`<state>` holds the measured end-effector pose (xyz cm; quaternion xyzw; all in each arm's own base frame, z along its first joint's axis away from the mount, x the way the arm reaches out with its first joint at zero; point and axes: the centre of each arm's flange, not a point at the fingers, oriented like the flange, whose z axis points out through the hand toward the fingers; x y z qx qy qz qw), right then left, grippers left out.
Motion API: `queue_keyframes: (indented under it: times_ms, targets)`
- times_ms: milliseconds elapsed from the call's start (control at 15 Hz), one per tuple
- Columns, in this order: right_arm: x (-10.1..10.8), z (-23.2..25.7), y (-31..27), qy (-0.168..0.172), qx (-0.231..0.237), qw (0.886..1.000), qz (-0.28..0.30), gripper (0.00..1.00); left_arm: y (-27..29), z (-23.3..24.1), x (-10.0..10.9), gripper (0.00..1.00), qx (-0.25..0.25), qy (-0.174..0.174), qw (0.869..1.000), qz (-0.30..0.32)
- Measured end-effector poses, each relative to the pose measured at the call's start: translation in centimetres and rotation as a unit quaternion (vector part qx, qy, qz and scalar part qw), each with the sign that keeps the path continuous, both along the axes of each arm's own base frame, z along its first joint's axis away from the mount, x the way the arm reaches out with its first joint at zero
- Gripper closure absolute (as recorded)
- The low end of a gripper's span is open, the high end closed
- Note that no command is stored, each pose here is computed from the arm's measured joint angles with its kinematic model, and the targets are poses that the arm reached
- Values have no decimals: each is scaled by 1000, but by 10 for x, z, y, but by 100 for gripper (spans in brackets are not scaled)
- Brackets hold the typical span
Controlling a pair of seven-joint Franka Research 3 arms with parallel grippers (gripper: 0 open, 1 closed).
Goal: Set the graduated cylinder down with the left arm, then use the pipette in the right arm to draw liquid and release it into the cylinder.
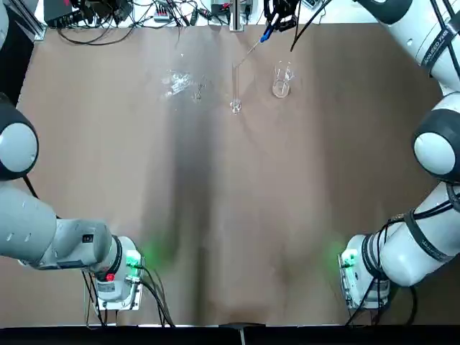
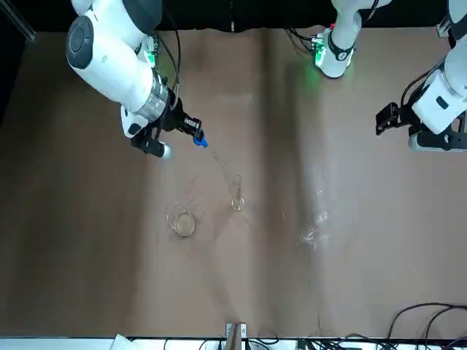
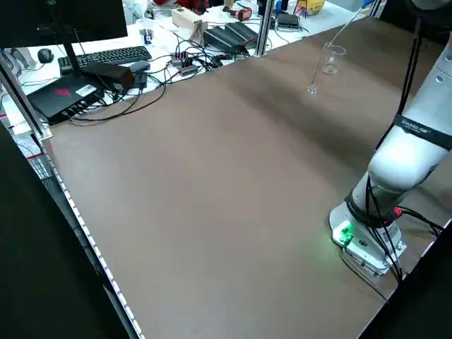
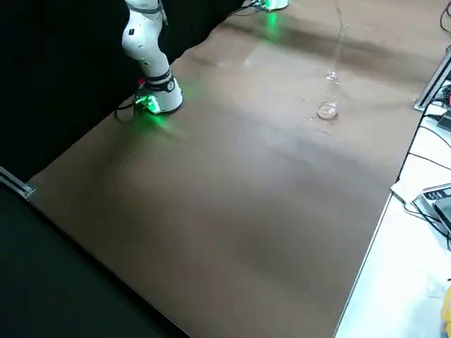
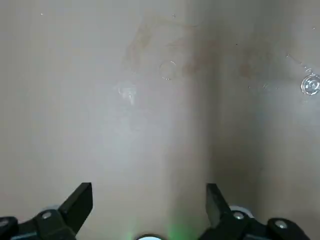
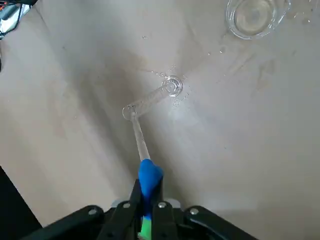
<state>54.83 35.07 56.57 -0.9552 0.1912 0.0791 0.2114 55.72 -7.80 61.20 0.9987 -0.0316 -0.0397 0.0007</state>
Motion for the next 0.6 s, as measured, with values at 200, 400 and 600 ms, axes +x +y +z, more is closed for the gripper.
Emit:
queue_keyframes:
  times_ms: [200,400,600]
  targets:
    - [0,0,0,0,0,1000,0,93,0,0,0,0,0,0,1000,0]
    - [0,0,0,0,0,1000,0,93,0,0,0,0,0,0,1000,0]
    - [0,0,0,0,0,1000,0,93,0,0,0,0,0,0,1000,0]
